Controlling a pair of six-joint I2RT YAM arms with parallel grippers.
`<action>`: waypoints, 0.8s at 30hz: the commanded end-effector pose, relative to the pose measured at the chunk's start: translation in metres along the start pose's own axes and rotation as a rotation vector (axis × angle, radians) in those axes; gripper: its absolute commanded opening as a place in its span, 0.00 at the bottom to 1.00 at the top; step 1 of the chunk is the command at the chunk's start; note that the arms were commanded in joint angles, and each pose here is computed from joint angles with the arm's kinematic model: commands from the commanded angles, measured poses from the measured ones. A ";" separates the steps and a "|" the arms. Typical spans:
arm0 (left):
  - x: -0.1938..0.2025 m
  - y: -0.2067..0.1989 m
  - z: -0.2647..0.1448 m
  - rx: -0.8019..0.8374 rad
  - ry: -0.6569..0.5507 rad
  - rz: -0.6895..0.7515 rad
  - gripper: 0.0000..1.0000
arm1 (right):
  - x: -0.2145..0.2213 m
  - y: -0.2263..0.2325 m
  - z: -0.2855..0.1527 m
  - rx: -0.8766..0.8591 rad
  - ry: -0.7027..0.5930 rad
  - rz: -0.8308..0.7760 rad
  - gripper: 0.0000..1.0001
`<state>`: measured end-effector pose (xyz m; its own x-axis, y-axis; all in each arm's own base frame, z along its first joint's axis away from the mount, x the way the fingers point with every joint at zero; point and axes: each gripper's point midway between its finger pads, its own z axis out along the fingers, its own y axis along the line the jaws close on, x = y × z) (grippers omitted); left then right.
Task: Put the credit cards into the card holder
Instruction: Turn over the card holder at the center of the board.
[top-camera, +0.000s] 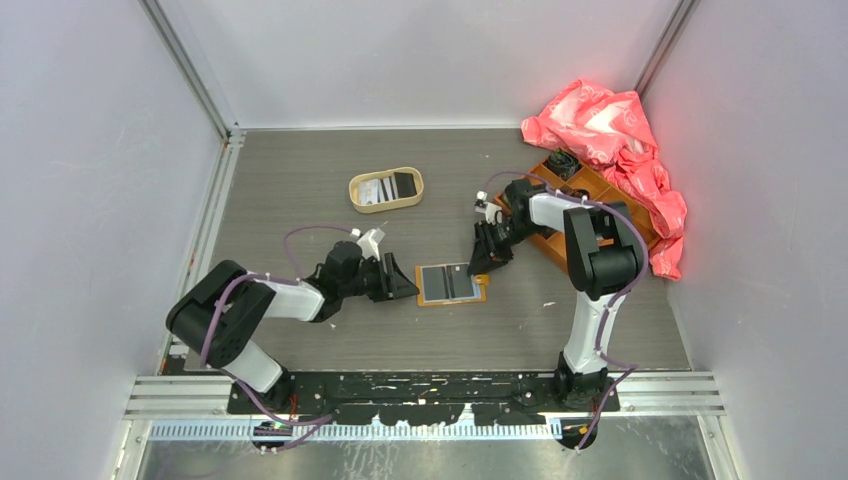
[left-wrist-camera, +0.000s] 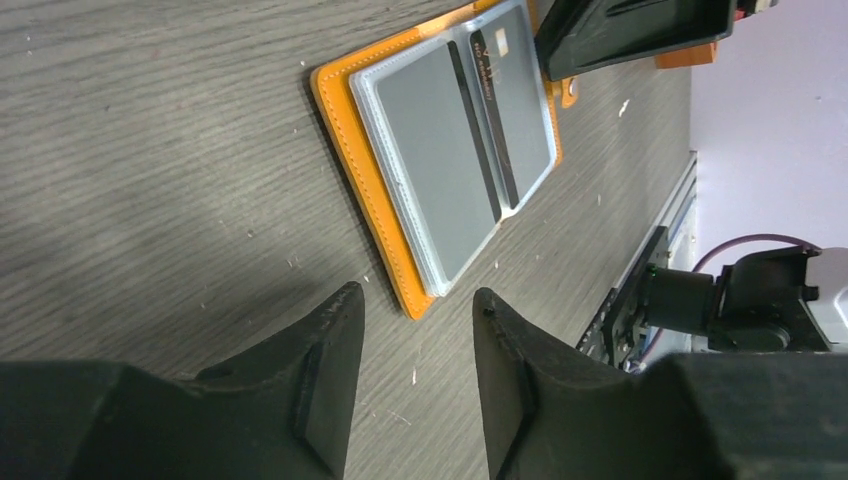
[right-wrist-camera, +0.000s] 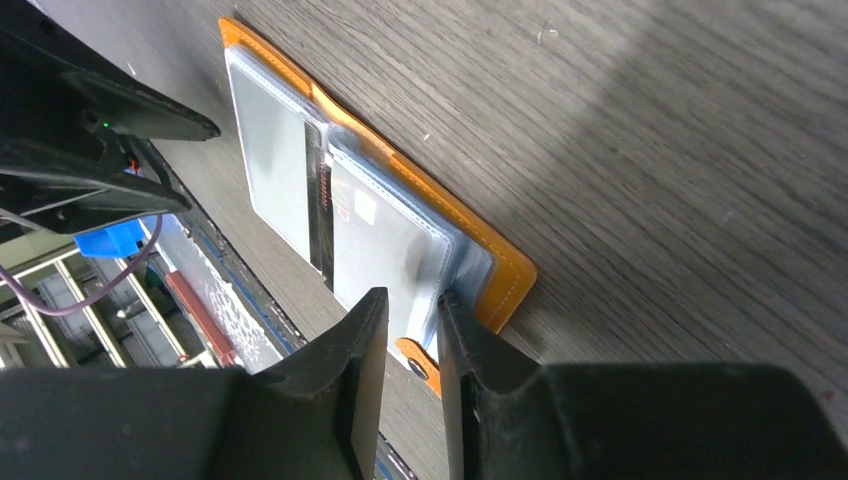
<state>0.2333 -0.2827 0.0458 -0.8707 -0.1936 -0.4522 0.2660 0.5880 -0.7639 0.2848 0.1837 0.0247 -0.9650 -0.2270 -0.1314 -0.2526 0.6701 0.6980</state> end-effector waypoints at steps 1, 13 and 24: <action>-0.014 -0.010 0.010 0.027 -0.022 0.063 0.43 | -0.007 0.014 0.000 -0.068 -0.002 -0.001 0.31; -0.014 -0.002 0.008 -0.017 -0.021 0.078 0.40 | -0.012 0.028 -0.006 -0.133 -0.023 -0.010 0.31; -0.015 -0.007 -0.001 -0.011 -0.037 0.086 0.40 | -0.015 0.035 -0.012 -0.176 -0.044 -0.013 0.31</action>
<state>0.2381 -0.2815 0.0344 -0.8742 -0.1591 -0.4588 0.2671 0.6314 -0.7280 0.2822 0.1952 0.0370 -0.9691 -0.2154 -0.1204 -0.2266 0.5832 0.7801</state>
